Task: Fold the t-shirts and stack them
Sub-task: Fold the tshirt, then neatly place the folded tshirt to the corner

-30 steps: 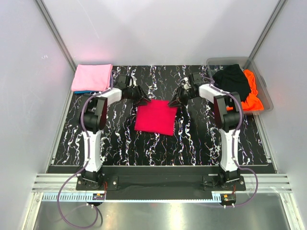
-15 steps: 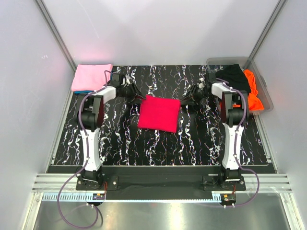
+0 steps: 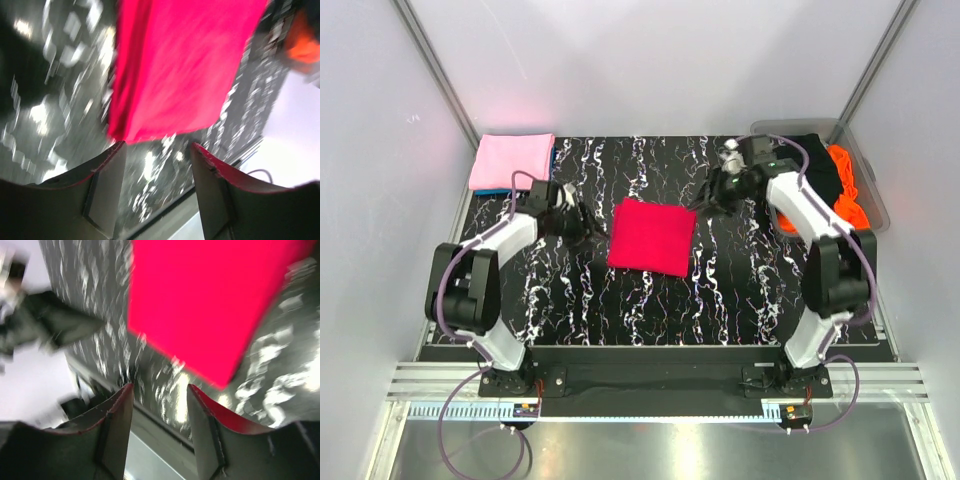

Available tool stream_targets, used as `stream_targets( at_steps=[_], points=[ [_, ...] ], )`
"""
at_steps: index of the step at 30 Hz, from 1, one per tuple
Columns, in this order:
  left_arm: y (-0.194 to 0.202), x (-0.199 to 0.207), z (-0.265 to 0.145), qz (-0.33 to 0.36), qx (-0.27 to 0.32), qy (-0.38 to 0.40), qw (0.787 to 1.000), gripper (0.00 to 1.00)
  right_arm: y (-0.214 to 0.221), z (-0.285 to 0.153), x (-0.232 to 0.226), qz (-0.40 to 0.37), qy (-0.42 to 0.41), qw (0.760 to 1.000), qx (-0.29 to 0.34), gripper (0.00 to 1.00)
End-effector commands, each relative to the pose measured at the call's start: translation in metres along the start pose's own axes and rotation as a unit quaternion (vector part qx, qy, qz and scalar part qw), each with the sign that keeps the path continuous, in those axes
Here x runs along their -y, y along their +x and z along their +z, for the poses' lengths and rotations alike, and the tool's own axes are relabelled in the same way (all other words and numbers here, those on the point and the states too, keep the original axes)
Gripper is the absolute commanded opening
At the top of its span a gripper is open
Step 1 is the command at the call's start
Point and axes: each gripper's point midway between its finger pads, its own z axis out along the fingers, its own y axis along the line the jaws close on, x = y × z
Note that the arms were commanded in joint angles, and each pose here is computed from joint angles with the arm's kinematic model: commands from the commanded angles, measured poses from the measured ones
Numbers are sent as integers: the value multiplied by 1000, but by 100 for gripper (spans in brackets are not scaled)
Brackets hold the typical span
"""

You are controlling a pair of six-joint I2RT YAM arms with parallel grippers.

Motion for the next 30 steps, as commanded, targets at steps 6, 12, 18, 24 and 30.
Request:
stream_targets(
  at_steps=[6, 12, 18, 24, 30],
  points=[
    [38, -18, 2, 7, -2, -27, 1000, 45, 109, -13, -58, -126, 26, 991, -36, 52],
    [28, -20, 12, 15, 5, -37, 999, 52, 139, -19, -76, -194, 33, 980, -21, 33],
    [29, -41, 30, 6, -17, -65, 998, 57, 163, -13, -89, -312, 87, 946, -20, 46],
    [22, -44, 41, 11, -18, -65, 998, 45, 169, -28, -107, -398, 105, 911, 23, 50],
    [29, -51, 51, 6, -31, -66, 997, 29, 170, -42, -118, -512, 130, 842, 108, 49]
  ],
)
